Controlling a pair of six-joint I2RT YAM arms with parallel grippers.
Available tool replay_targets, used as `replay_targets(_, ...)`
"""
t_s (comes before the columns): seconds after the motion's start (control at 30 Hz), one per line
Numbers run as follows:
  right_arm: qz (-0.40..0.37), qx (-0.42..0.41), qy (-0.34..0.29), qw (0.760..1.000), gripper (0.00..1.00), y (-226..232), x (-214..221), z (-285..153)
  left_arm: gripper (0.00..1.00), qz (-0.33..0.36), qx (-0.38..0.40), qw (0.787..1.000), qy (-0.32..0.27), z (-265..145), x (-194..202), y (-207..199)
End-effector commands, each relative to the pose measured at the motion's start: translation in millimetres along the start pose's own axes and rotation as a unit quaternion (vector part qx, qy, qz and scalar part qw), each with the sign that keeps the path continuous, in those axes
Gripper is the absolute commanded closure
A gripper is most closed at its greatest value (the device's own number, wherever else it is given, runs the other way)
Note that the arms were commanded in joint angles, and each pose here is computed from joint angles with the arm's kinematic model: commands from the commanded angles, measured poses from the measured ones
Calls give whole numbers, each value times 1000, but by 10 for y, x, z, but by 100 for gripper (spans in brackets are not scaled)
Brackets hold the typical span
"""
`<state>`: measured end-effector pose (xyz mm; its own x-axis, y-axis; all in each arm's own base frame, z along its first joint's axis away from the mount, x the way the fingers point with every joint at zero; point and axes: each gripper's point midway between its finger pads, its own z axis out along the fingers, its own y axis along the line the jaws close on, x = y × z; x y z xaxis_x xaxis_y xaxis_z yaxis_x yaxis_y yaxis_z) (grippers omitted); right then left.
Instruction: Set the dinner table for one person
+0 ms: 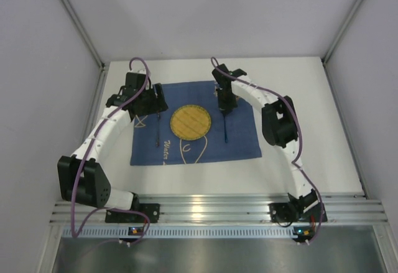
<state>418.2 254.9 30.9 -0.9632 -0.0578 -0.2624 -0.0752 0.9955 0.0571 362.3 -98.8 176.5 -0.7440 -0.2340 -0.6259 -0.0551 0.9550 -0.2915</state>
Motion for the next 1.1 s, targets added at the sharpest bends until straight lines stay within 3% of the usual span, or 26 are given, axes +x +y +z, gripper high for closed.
replay_targets(0.0, -14, -10, -33, 999, 100, 79, -216, -127, 27, 3, 7, 999, -38, -181, -195, -41)
replay_targets(0.13, -11, -11, -33, 999, 92, 84, -226, -120, 27, 3, 5, 999, -40, -188, -206, -37)
replay_targets(0.17, -9, -13, -36, 999, 79, 88, -237, -161, 27, 2, 5, 999, -39, -184, -204, -36)
replay_targets(0.23, -8, -16, -39, 999, 64, 96, -236, -218, 26, 3, 4, 999, -41, -185, -220, -36)
replay_targets(0.27, -9, -19, -46, 999, 50, 102, -251, -306, 26, 4, 2, 999, -40, -186, -224, -31)
replay_targets(0.37, -5, -25, -66, 997, 35, 88, -295, -545, 26, 4, -1, 999, -44, -184, -254, -29)
replay_targets(0.5, -17, -53, -98, 994, 24, 150, -341, -963, 24, 7, -22, 998, -52, -180, -307, 40)
replay_targets(0.6, -52, -97, -144, 983, 23, 300, -364, -1446, 22, 21, -62, 995, -70, -218, -420, 176)
replay_targets(0.67, -76, -130, -210, 966, 22, 425, -403, -1972, 19, 37, -80, 993, -82, -243, -492, 240)
replay_targets(0.7, -90, -125, -220, 963, 23, 393, -325, -2003, 17, 41, -90, 991, -87, -244, -525, 286)
replay_targets(0.73, -94, -149, -289, 941, 22, 453, -361, -2483, 15, 46, -118, 985, -114, -258, -633, 388)
replay_targets(0.9, -86, -132, -357, 921, 10, 79, 65, -2621, 13, 70, -175, 957, -222, -169, -842, 848)
replay_targets(0.93, -79, -139, -380, 911, 9, -12, 151, -2794, 14, 79, -186, 956, -214, -88, -608, 1008)
replay_targets(0.97, -77, -128, -362, 920, 4, -105, 320, -2565, 14, 73, -172, 941, -282, -131, -804, 984)
replay_targets(1.0, -66, -121, -374, 917, 2, -183, 348, -2564, 14, 89, -174, 935, -296, -110, -749, 1092)
replay_targets(1.03, -58, -117, -377, 917, 0, -249, 410, -2544, 14, 103, -168, 939, -283, 71, -405, 1224)
replay_targets(1.07, -46, -113, -376, 919, 0, -350, 552, -2466, 14, 114, -129, 929, -328, 75, -489, 1126)
